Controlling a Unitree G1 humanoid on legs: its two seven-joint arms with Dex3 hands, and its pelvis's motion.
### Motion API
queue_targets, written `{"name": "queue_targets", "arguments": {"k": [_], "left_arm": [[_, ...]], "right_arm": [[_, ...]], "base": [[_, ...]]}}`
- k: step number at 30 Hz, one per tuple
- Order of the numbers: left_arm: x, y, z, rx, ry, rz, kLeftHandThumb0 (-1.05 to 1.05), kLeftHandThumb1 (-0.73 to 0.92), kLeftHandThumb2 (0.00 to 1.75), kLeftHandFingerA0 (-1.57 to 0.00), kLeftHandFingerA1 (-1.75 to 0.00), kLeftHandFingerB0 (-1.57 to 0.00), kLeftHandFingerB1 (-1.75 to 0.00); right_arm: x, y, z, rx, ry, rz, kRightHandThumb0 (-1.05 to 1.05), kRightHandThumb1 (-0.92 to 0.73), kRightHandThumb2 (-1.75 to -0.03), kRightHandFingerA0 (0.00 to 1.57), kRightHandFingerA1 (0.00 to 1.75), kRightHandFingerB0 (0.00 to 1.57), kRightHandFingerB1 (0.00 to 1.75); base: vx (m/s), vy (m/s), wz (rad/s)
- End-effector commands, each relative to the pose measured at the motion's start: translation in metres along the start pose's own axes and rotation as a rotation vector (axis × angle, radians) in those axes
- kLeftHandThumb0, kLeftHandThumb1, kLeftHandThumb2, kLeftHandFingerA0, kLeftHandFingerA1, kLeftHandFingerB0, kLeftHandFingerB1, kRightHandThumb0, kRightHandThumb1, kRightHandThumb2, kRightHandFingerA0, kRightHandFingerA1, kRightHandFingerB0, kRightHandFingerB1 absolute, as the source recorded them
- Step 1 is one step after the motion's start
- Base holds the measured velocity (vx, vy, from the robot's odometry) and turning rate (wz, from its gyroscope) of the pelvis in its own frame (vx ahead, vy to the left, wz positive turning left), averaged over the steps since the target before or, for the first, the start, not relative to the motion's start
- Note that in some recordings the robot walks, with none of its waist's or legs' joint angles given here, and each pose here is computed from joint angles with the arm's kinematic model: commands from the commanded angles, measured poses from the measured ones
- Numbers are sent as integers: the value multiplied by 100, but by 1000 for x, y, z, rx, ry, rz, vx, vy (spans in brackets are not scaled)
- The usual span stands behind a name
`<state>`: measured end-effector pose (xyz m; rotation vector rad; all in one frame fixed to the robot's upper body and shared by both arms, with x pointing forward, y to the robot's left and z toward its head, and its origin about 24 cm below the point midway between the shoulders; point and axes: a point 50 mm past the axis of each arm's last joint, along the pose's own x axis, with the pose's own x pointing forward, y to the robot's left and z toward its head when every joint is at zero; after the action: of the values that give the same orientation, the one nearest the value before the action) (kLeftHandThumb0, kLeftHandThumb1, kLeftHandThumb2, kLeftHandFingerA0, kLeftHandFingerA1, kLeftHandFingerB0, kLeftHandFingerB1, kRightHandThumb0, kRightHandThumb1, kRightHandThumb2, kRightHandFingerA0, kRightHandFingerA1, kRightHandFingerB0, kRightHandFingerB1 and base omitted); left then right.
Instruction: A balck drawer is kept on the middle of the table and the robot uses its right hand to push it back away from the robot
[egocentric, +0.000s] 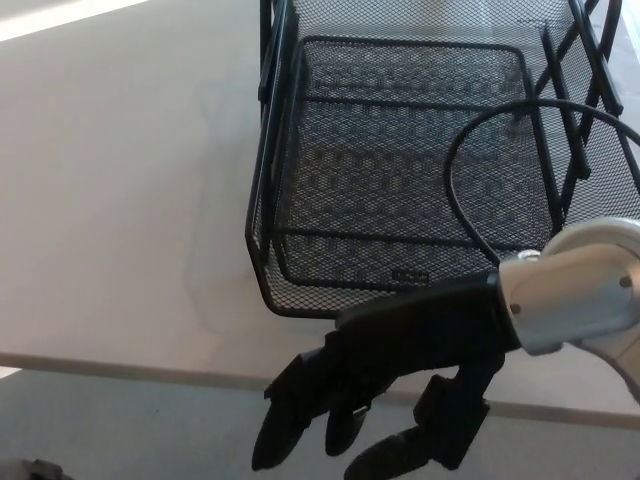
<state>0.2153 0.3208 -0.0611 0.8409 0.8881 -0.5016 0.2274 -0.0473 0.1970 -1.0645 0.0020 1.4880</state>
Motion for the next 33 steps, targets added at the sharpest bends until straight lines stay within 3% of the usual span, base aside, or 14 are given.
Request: {"name": "queue_targets", "arguments": {"k": [1,15,33], "left_arm": [[-3,3,-4,10,9,0,-56,76,63,-46,-37,-34,-33],[-2,2,-4,14,16,2,-56,76,63,-48,-38,-34,-33],[-2,2,-4,14,18,5,-57,76,63,-49,-38,-34,-33]], "right_arm": [[3,-14,-20,25,125,-7,-51,-63,-98,38,57,22,47],[17,-34,-56,19,265,-40,-53,-65,-97,36,57,26,49],[-8,-86,-52,-36,368,-168,-60,-66,-95,33,53,30,48]], "base": [[0,0,0],[0,0,0],[0,0,0]]}}
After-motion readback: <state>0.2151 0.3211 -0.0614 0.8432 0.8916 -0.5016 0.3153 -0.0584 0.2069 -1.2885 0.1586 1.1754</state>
